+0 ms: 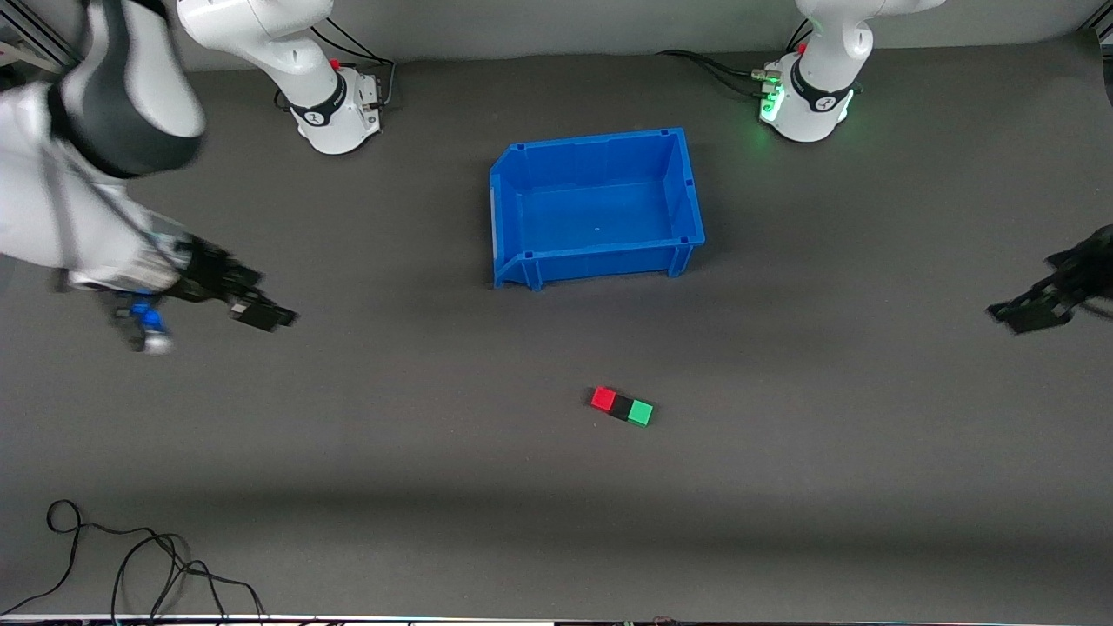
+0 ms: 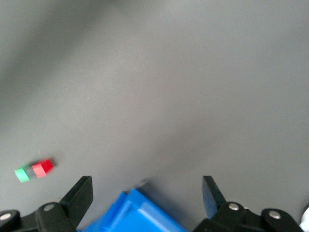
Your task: Attach green and red cubes to black cube
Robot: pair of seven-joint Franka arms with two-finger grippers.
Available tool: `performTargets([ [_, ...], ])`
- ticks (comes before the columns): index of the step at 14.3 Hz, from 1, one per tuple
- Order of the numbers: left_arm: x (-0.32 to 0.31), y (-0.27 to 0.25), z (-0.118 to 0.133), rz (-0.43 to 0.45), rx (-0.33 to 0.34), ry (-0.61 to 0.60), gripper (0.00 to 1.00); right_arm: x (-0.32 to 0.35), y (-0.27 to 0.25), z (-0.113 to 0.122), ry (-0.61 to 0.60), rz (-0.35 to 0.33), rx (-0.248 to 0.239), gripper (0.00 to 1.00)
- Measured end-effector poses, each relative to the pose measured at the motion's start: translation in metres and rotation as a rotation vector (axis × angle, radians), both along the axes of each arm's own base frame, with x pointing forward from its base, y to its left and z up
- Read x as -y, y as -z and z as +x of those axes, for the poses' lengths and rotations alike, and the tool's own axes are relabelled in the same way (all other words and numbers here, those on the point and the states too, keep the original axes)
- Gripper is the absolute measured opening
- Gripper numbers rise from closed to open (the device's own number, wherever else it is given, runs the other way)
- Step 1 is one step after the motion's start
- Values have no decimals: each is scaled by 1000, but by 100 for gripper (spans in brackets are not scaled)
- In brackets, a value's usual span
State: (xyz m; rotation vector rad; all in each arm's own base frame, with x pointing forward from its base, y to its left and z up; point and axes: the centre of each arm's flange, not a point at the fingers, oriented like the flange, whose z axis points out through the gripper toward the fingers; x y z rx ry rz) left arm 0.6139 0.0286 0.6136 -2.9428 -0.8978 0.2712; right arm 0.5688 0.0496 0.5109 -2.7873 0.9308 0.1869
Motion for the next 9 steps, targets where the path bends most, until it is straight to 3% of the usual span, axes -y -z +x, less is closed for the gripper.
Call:
performTargets([
  [2,-22,-10,-8,-14,4,48,100,26,-14,-8,-112,-20,35,100],
  [5,-38,-18,-14,-23,17,67,100,20,-42,-19,-252,-173,90,100],
  [9,-21,-10,-9,-40,16,164,100,22,-71,-26,-409,-194,151,100],
])
